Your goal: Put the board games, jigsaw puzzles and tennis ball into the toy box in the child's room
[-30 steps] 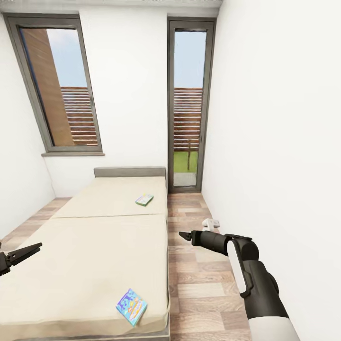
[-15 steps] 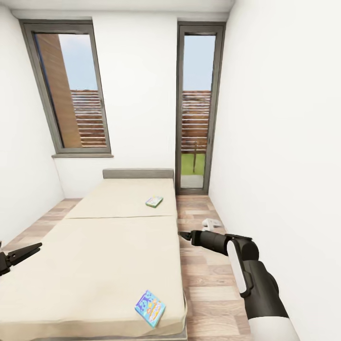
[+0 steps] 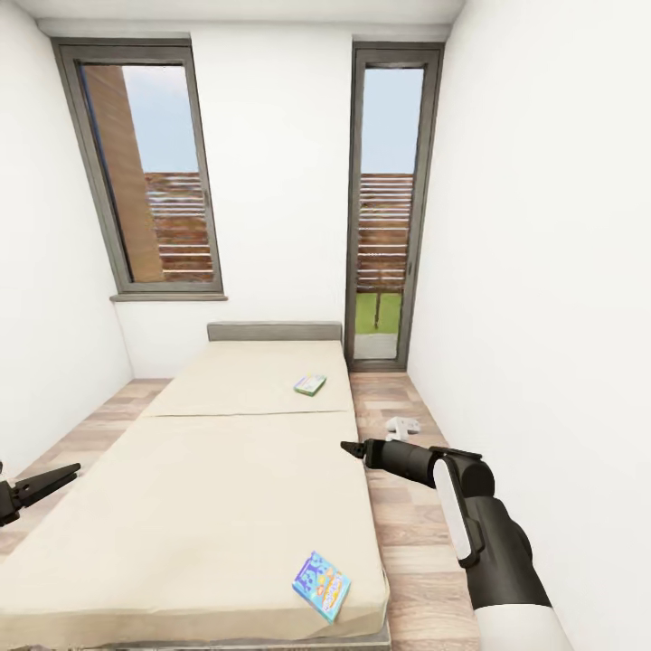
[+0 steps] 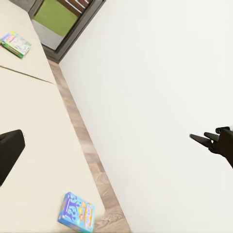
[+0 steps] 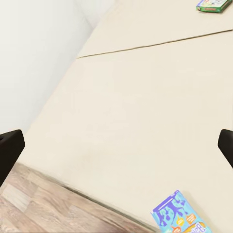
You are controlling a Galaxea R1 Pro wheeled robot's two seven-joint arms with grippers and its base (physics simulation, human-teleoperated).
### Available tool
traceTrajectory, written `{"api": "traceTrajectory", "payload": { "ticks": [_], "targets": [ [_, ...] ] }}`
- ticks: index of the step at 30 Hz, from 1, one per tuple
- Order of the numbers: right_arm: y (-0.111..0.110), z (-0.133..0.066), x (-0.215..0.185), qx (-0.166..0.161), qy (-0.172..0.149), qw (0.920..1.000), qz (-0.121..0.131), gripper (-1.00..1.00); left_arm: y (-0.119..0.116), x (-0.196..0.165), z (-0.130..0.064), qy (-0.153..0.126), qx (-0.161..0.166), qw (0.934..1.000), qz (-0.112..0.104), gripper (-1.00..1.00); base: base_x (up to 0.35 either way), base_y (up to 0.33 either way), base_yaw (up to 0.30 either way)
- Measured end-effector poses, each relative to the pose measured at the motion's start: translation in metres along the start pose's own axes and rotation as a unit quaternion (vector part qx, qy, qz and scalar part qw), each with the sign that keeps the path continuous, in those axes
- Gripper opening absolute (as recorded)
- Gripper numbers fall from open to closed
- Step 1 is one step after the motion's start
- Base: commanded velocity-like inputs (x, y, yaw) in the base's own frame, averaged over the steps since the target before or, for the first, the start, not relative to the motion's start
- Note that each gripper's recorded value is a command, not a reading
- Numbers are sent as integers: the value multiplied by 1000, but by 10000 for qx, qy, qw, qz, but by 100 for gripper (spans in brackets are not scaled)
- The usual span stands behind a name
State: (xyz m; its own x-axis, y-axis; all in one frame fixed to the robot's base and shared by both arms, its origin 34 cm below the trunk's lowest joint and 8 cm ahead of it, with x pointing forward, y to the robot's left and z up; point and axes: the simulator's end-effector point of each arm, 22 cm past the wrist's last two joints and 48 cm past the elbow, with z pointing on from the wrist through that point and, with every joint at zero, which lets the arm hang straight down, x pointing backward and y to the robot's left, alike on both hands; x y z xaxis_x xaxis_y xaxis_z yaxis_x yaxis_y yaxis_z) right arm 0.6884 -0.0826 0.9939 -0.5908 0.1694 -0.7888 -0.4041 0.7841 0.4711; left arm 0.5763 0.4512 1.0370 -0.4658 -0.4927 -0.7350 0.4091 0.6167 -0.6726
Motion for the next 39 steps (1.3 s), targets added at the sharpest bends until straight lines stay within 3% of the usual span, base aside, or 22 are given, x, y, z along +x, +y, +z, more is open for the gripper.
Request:
{"api": "traceTrajectory", "payload": {
  "ticks": [13, 30, 36, 39],
  "targets": [
    [0, 0, 0, -7, 7, 10000, 6, 100, 0, 0, 0, 0, 2, 10000, -1, 100, -229, 146, -48],
    [-2, 1, 3, 4, 31, 10000, 47, 100, 0, 0, -1, -11, 0, 10000, 0, 100, -27, 7, -189],
    [-10, 7, 18, 9, 206, 9995, 236, 100, 0, 0, 0, -10, 0, 10000, 0, 100, -1, 0, -24],
    [-12, 10, 25, -94, 241, 9984, 504, 100, 0, 0, -1, -13, -1, 10000, -1, 100, 0, 0, -6]
  ]
}}
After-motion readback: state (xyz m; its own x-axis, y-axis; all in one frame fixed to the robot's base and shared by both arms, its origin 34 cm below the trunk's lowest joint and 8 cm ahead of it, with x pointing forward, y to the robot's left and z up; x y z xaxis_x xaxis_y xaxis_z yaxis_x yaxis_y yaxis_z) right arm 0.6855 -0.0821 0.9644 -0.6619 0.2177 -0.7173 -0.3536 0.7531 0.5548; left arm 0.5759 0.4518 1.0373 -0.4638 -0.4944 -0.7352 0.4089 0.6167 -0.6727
